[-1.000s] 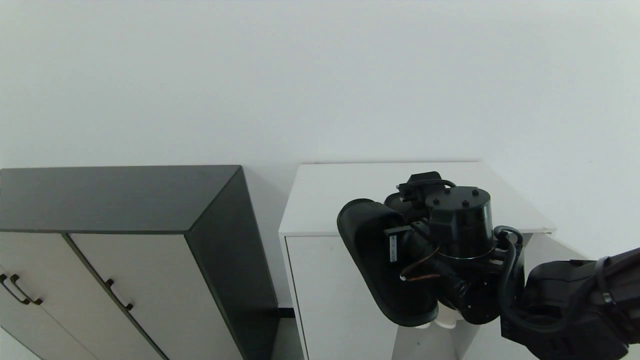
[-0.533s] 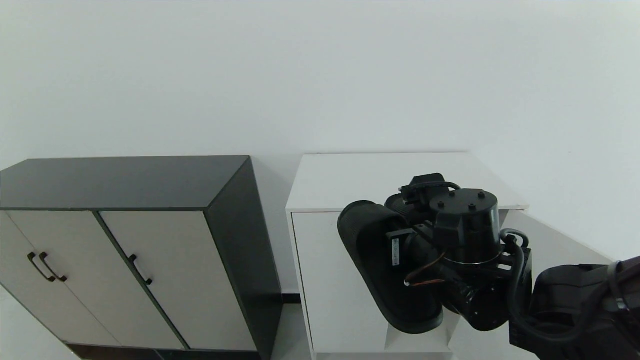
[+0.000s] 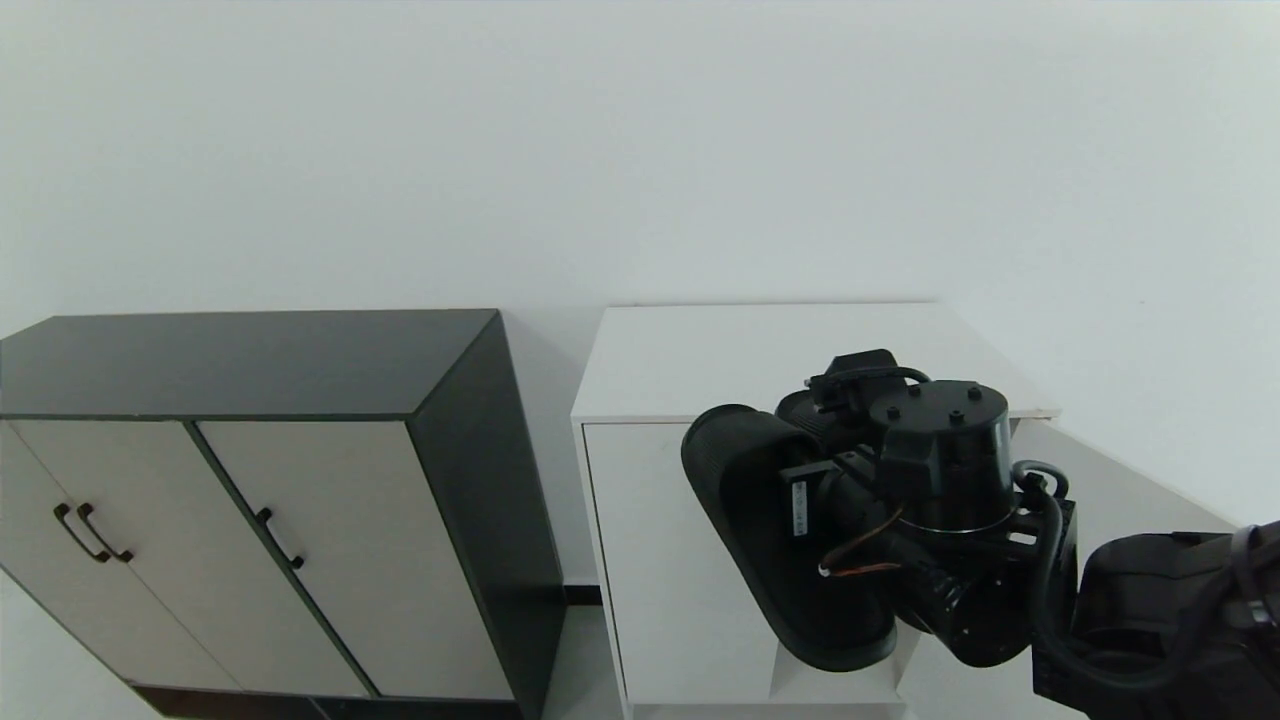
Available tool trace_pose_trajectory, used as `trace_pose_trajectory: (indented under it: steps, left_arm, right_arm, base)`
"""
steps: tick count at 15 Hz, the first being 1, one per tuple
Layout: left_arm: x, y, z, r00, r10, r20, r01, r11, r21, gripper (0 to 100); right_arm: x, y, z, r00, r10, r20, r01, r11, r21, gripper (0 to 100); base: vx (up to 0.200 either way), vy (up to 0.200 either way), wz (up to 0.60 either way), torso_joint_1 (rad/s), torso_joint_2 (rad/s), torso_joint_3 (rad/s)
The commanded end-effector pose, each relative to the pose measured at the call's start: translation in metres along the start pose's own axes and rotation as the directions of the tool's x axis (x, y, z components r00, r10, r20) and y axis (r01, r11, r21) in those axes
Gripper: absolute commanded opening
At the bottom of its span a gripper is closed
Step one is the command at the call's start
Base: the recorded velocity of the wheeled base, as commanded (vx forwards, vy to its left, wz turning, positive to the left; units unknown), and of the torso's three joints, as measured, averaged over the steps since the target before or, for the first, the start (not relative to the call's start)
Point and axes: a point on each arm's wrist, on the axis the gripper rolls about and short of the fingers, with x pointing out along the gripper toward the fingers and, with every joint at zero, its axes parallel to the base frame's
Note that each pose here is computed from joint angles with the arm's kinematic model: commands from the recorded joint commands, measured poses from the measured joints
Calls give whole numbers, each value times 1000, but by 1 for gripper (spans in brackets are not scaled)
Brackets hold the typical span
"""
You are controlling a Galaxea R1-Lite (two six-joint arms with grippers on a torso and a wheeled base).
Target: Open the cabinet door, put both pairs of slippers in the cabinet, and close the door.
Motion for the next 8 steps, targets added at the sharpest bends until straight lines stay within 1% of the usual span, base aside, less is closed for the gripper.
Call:
trace_pose_trajectory:
  steps: [1,6,8]
  left_arm:
    - [0,0,0,1000,0,1,0,1000,0,0]
    - [0,0,0,1000,3,1,-3,1000,0,0]
    - [0,0,0,1000,11,1,-11,1000,0,0]
  right_arm:
    - [0,0,-2,1000,0,-4,0,1000,-3,0]
    - [1,3,-6,1000,6,-9,-6,1000,-14,0]
    - [1,4,-6,1000,8,-2,-8,1000,-10,0]
  base:
    - [0,0,0,0,0,0]
    - [0,0,0,0,0,0]
    - [0,-200,0,0,2,5]
